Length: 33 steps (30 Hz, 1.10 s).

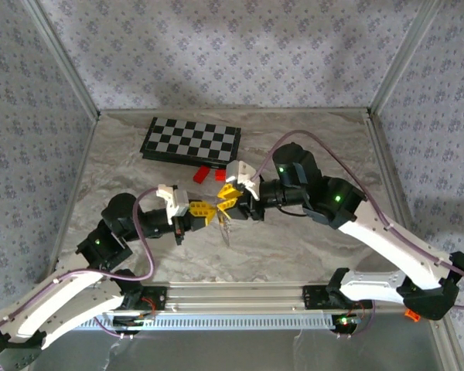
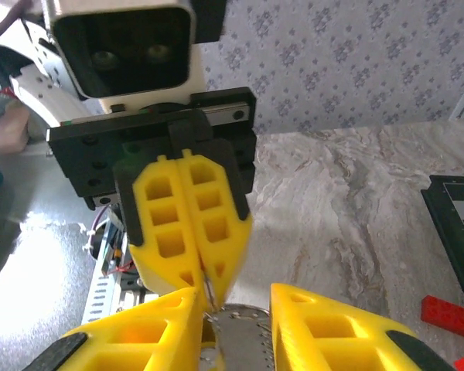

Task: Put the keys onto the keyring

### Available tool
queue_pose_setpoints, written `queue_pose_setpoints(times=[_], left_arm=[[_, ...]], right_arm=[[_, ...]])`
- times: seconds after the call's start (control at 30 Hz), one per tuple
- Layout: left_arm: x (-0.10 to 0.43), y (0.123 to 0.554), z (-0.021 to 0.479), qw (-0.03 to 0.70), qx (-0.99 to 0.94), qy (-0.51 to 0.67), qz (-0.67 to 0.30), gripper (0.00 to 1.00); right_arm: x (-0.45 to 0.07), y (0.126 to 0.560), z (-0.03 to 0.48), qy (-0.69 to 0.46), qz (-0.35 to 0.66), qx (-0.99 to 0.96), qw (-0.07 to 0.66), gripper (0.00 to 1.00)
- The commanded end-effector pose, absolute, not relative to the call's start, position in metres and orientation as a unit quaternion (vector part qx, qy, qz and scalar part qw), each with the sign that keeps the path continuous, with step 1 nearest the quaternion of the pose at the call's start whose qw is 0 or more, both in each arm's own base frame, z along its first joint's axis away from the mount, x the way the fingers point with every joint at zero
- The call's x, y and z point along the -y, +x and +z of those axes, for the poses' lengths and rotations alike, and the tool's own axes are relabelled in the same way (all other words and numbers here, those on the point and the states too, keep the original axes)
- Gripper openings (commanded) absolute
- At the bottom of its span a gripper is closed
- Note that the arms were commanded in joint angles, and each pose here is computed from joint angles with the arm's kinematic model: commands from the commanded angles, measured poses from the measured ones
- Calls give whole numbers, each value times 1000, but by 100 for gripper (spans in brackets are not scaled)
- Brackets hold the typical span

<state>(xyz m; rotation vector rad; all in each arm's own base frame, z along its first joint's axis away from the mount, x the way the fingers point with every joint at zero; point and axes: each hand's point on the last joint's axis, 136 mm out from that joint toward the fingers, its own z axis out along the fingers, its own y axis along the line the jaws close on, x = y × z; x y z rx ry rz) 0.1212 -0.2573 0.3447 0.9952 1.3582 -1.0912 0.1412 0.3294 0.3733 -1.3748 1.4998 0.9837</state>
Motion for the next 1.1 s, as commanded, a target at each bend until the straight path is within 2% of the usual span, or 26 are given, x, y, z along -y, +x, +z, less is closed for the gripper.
queue_pose_setpoints(times=[0.0,0.17,0.5,0.67,0.8,0.9,1.07], left_arm=[[254,117,373,574,-531,405,-473,0],[253,116,376,577,-527,404,-476,0],[251,116,378,579,-526,404,-475,0],[251,115,380,582,-522,403,-476,0],[251,114,382,584,-519,401,-479,0],[251,115,381,583,-521,403,-476,0],[249,114,382,586,-520,405,-471,0]], right_arm=[[-329,141,390,-524,430,-589,441,28],[-326,139,386,-513,446,-592,433,26],[-326,123,375,-503,496,-575,411,32],[-327,123,370,-504,499,-578,403,27],[-327,121,369,-506,502,-576,401,17],[-327,121,369,-508,503,-574,400,15],[-328,119,363,-514,505,-574,390,5]])
